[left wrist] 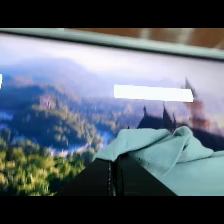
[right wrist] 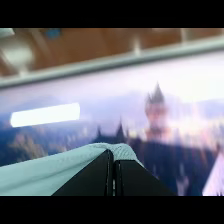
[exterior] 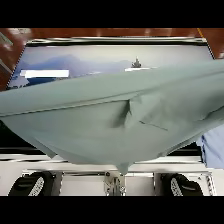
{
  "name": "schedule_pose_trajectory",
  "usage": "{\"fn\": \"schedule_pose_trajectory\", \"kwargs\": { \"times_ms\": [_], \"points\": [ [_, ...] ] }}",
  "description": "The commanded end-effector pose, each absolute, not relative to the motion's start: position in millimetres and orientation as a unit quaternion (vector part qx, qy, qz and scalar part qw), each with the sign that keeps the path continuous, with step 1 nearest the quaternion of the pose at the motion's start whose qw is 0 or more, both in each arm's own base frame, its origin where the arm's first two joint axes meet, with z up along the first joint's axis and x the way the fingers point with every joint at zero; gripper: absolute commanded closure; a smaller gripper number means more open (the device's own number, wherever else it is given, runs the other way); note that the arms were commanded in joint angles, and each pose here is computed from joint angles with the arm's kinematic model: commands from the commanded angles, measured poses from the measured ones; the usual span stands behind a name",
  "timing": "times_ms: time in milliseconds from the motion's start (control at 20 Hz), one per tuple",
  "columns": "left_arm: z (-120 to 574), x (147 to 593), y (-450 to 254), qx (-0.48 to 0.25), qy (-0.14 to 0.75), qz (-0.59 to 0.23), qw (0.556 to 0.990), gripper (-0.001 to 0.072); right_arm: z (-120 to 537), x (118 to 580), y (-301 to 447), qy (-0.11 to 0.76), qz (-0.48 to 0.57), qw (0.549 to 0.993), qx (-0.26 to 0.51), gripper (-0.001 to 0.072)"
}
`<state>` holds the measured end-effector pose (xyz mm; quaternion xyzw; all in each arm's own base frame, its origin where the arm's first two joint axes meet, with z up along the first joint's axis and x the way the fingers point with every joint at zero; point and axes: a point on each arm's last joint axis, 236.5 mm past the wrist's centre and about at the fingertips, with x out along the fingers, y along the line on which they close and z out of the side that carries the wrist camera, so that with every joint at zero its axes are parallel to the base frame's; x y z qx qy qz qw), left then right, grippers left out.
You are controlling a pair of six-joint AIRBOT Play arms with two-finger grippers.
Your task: Fold the shirts.
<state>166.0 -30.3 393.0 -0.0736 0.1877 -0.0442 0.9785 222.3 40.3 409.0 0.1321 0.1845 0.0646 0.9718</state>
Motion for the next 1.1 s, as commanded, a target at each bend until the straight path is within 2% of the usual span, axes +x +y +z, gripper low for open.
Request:
{"fn": "schedule_pose_trajectory", "kwargs": {
  "times_ms": [0, 150, 250, 400, 550, 700, 850, 900, 950, 1000, 1050],
  "points": [
    [313.6, 189.7, -25.6, -0.09, 0.306, -0.028, 0.947, 0.0673, 317.7, 265.3, 25.4, 0.34, 0.048, 0.928, 0.144, 0.0653],
    [215.2, 220.3, -23.8, -0.104, 0.421, -0.018, 0.901, 0.0673, 223.9, 328.1, 12.0, 0.417, 0.038, 0.892, 0.173, 0.0653],
    [160.4, 254.2, -22.3, -0.118, 0.452, -0.01, 0.884, 0.0673, 162.0, 380.6, 5.6, 0.428, 0.03, 0.885, 0.183, 0.0653],
    [115.8, 330.8, -31.0, -0.143, 0.427, -0.032, 0.892, 0.0673, 109.0, 454.9, 10.7, 0.404, 0.025, 0.892, 0.202, 0.0653],
    [90.9, 405.9, -31.8, -0.198, 0.382, -0.027, 0.902, 0.0673, 79.7, 512.3, 27.1, 0.356, 0.024, 0.899, 0.253, 0.0652],
    [55.9, 458.3, -23.2, -0.254, 0.349, 0.002, 0.902, 0.0673, 42.9, 533.2, 46.5, 0.361, 0.025, 0.894, 0.264, 0.0652],
    [3.8, 467.9, -29.2, -0.3, 0.39, 0.016, 0.87, 0.0671, 4.5, 529.3, 65.2, 0.404, 0.033, 0.877, 0.259, 0.0652],
    [-9.0, 465.0, -33.5, -0.309, 0.409, 0.016, 0.859, 0.0634, 0.5, 528.0, 68.8, 0.41, 0.035, 0.874, 0.259, 0.0651],
    [-17.8, 459.8, -36.7, -0.31, 0.426, 0.014, 0.85, 0.0478, 3.8, 529.1, 69.5, 0.406, 0.036, 0.874, 0.265, 0.0624],
    [-21.2, 454.7, -35.1, -0.31, 0.439, 0.014, 0.843, 0.0241, 12.9, 531.9, 67.9, 0.395, 0.036, 0.877, 0.273, 0.0503],
    [-20.7, 449.0, -28.7, -0.311, 0.45, 0.016, 0.837, 0.0089, 26.2, 531.3, 65.3, 0.389, 0.039, 0.877, 0.28, 0.026]
  ]
}}
